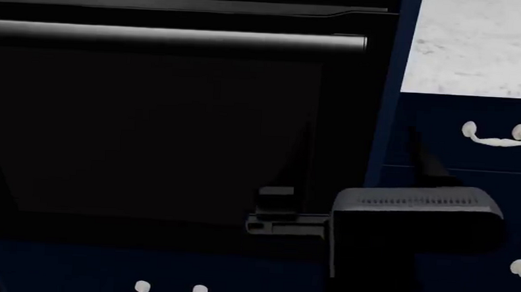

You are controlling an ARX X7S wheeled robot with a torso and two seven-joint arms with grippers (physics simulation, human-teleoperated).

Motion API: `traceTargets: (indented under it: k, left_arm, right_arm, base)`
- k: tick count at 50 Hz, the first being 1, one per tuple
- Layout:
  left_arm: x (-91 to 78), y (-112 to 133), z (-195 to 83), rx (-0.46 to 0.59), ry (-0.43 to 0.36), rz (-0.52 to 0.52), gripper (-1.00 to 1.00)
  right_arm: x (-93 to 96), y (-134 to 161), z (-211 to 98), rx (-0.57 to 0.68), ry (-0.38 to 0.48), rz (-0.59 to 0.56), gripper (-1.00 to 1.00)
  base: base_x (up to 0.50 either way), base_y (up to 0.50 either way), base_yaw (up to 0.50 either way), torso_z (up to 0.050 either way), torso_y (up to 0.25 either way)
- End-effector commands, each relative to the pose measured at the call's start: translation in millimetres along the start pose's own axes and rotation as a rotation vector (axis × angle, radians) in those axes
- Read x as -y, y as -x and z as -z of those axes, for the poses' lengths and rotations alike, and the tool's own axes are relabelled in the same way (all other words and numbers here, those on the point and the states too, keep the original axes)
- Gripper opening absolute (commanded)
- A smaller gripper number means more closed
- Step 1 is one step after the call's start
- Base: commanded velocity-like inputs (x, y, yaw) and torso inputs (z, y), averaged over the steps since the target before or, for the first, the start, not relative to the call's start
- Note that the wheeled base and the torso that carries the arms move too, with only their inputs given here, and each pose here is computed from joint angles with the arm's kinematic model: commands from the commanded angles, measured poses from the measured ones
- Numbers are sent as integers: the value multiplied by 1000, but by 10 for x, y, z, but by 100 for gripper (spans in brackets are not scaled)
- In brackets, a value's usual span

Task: Press the stop button on the microwave

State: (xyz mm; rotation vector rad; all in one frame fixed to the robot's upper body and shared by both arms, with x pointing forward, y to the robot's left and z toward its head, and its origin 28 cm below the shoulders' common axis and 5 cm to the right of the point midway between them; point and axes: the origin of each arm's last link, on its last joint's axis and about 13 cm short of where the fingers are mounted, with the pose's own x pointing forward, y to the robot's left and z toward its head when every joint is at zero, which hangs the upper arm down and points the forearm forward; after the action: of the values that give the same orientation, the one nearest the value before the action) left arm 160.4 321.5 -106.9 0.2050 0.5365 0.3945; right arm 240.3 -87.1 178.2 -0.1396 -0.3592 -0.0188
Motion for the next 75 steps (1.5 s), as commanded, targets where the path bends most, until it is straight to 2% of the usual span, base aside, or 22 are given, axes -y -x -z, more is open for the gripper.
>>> traceTargets:
  k: [1,4,7,14,21,27,33,42,55,59,63,70,75]
  left_arm:
    - [-15,265,466,-290,-26,-18,100]
    - [5,338,545,-351,-49,-17,100]
    - [5,338,545,-351,-49,-17,100]
    - [5,338,545,-351,-49,-17,100]
    - [5,338,545,-351,-49,-17,100]
    - [5,338,545,-351,-49,-17,100]
    - [5,338,545,-351,-49,-17,100]
    - [5,338,545,-351,-49,-17,100]
    - [5,338,545,-351,-49,-17,100]
    - [5,338,545,-351,-49,-17,100]
    - [5,338,545,-351,-49,-17,100]
    - [5,338,545,-351,-49,-17,100]
    - [5,338,545,-351,-49,-17,100]
  right_arm:
    - [74,-225,-357,76,22,26,100]
    - [98,-296,-444,91,32,38,100]
    - [125,-402,-553,100,24,42,100]
    - [156,-700,-1026,178,66,58,100]
    - [195,-1121,-1190,138,40,74,100]
    - [211,-1313,-1263,106,29,77,100]
    - [240,-1546,-1582,109,13,70,100]
    - [271,-1723,-1987,150,22,102,100]
    - [344,-1816,-2358,198,25,150,100]
    - [372,-1854,-2398,207,39,178,100]
    - [431,-1887,-2476,202,2,171,100]
    - [441,-1907,-2469,201,4,179,100]
    - [516,-1979,-2362,173,-15,195,100]
  base:
    - [0,0,0,50,29]
    - [0,0,0,50,29]
    - [0,0,0,50,30]
    - [0,0,0,50,29]
    - [0,0,0,50,31]
    - [0,0,0,50,30]
    - [0,0,0,50,31]
    - [0,0,0,50,31]
    - [0,0,0,50,32]
    - [0,0,0,50,33]
    - [0,0,0,50,32]
    - [0,0,0,50,33]
    - [0,0,0,30,20]
